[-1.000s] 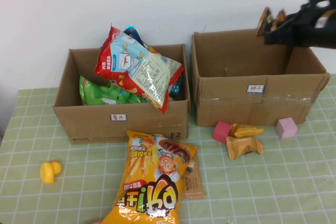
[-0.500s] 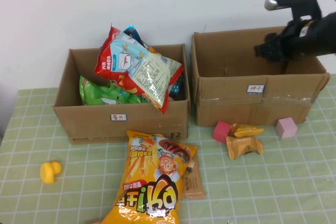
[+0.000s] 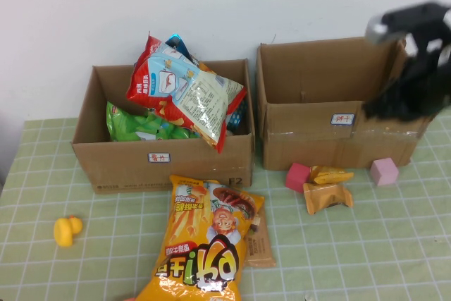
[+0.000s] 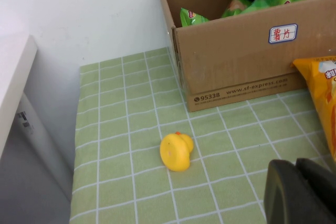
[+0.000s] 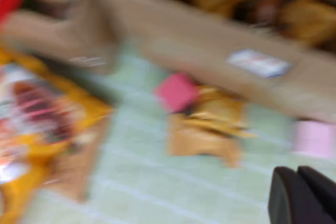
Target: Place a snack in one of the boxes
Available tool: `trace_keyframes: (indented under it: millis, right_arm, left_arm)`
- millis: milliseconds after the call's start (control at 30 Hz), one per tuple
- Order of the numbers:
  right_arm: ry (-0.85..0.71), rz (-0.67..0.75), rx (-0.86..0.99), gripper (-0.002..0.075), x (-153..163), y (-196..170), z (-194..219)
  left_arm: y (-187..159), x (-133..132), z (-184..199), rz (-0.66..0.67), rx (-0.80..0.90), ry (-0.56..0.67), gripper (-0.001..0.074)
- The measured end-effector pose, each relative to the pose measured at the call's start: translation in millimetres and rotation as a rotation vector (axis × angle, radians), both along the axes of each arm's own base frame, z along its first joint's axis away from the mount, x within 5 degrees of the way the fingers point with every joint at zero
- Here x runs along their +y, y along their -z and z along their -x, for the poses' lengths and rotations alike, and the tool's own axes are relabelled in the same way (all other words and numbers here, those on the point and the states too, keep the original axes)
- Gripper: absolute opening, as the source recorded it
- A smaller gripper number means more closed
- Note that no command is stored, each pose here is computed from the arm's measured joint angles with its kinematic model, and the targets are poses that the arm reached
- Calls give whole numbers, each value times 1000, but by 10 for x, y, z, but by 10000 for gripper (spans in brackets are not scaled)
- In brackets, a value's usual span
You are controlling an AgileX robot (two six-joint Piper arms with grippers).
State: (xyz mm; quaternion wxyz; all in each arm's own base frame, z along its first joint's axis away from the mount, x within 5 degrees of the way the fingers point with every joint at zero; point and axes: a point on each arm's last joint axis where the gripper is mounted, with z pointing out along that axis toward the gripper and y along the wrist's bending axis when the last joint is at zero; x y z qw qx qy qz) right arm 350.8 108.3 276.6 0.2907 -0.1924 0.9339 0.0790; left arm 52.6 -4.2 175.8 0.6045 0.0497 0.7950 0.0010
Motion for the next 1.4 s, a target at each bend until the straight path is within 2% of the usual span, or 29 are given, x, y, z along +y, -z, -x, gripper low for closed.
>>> trace_keyframes:
  millis: [100,200,333,400,500,667,700,767,1000,1400]
  right_arm:
    - [-30,-66,-15,-1,113,148,287]
    - [-27,-71,6,-1,121,415,493]
    - [21,-66,57,0,59,784,640]
    - [48,-67,60,27,47,905,625]
    - [89,-74,52,146,55,1065,547]
    - [206,-112,56,503,66,1357,413]
    - [233,-120,63,553,66,1419,395]
    - [269,-128,74,602,75,1516,344]
    - [290,-114,103,630,188,1890,-3]
    - [270,-114,112,632,349,2235,-421]
  left_arm:
    - [0,0,0,0,0,0,-3]
    - [0,0,0,0,0,0,-3]
    - [0,0,0,0,0,0,-3]
    - [0,0,0,0,0,0,-3]
    - [0,0,0,0,0,0,-3]
    - [0,0,0,0,0,0,-3]
    - [0,0,0,0,0,0,-3]
    - [0,0,0,0,0,0,-3]
    - [0,0,0,0,0,0,-3]
    - [0,0,0,0,0,0,-3]
